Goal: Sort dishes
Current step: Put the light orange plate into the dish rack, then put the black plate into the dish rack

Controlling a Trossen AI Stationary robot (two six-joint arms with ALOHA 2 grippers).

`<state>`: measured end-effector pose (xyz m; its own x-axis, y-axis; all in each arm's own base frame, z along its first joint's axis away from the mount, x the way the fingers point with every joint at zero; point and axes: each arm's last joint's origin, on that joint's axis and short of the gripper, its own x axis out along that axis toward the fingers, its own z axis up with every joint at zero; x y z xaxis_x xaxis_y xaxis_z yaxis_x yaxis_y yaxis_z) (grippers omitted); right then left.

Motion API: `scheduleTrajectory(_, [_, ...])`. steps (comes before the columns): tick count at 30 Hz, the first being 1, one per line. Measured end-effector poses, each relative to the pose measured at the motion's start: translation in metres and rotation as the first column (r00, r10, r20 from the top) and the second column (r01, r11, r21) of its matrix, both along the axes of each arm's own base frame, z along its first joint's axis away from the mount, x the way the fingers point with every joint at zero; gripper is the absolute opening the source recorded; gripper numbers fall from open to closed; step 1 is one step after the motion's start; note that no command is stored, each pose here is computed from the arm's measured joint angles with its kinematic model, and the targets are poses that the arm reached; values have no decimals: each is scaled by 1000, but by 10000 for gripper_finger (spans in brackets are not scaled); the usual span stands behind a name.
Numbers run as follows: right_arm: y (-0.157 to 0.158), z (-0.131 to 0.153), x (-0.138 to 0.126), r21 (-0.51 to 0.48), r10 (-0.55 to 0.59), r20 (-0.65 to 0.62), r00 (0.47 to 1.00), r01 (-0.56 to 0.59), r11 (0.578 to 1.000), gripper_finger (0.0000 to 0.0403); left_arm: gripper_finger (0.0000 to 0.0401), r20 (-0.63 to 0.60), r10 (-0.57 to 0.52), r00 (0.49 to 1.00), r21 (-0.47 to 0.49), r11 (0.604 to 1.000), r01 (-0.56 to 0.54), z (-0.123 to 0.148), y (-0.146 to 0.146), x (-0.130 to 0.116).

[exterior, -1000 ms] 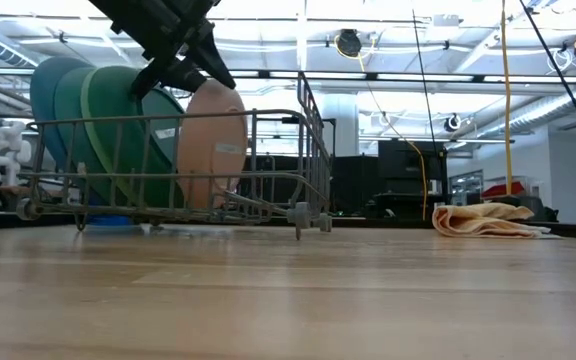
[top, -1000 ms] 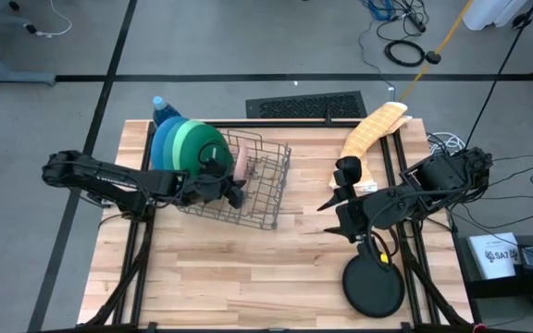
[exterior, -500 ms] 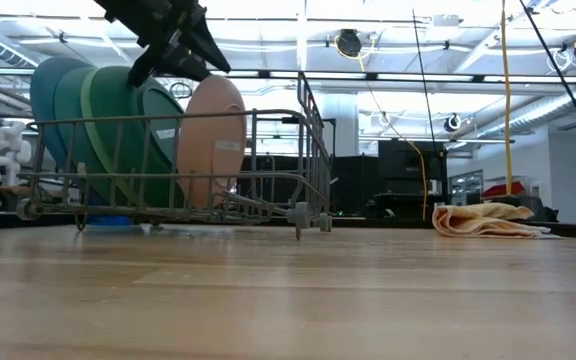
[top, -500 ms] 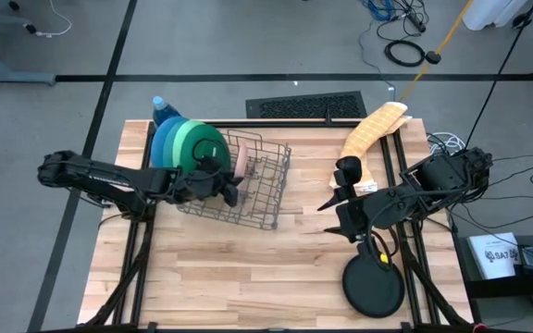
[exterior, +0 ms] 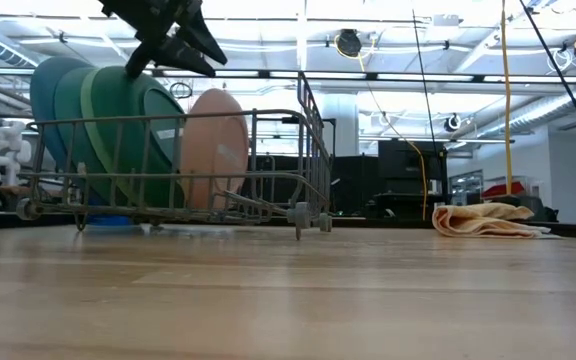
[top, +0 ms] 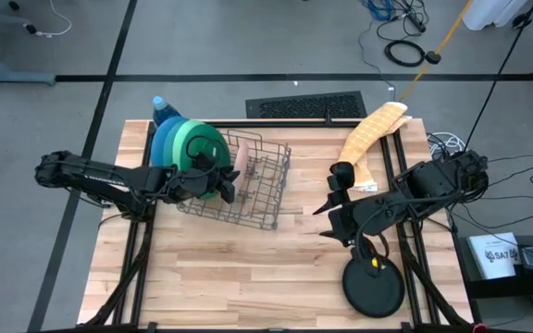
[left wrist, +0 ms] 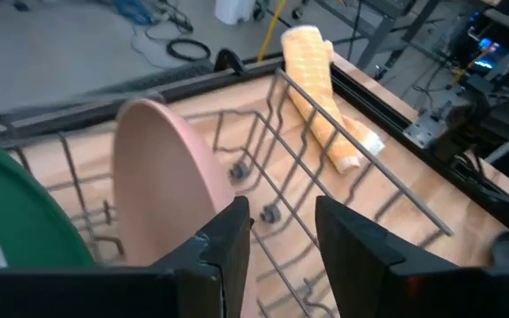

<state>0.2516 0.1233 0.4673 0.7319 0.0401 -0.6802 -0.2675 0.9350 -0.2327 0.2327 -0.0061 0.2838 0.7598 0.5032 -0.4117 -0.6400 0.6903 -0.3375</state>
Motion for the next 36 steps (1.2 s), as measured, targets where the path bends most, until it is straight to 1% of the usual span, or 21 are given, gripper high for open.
scheduleTrajectory(5, [7, -9, 9, -9, 4, -34, 999, -5, 1000, 210, 130, 2, 39, 999, 27, 999, -39, 1, 1, -1])
scheduleTrajectory(9, [15, -15, 14, -14, 11, -58, 998, -11, 1000, 210, 130, 12, 37, 999, 52, 998, -37, 4, 2, -1])
scheduleTrajectory(11, [19, -19, 15, -10, 8, -72, 997, -9, 1000, 210, 130, 54, 23, 998, 74, 997, -27, 11, 2, -2])
scheduleTrajectory(15, [26, -26, 17, 3, -18, -115, 993, 19, 1000, 210, 130, 144, -23, 989, 147, 989, 1, 30, 1, -9])
scheduleTrajectory(18, [33, -33, 18, 15, -44, -150, 988, 46, 999, 210, 130, 194, -78, 978, 207, 978, 37, 45, -1, -19])
scheduleTrajectory(20, [38, -39, 19, 18, -57, -172, 983, 61, 998, 210, 130, 208, -131, 969, 238, 968, 80, 51, -4, -24])
scheduleTrajectory(24, [50, -61, 21, 14, -87, -232, 969, 93, 996, 210, 130, 210, -281, 937, 288, 933, 216, 58, -14, -32])
scheduleTrajectory(27, [56, -82, 25, 20, -142, -255, 957, 152, 988, 210, 130, 195, -374, 907, 309, 901, 305, 59, -23, -33])
scheduleTrajectory(30, [63, -106, 25, 34, -218, -293, 931, 238, 971, 210, 130, 178, -428, 886, 326, 875, 357, 58, -33, -34])
scheduleTrajectory(32, [69, -124, 24, 69, -281, -334, 900, 321, 945, 210, 130, 164, -459, 873, 336, 858, 388, 57, -40, -34])
scheduleTrajectory(36, [81, -157, 11, 120, -382, -472, 794, 487, 865, 210, 130, 130, -502, 855, 357, 828, 433, 54, -51, -33])
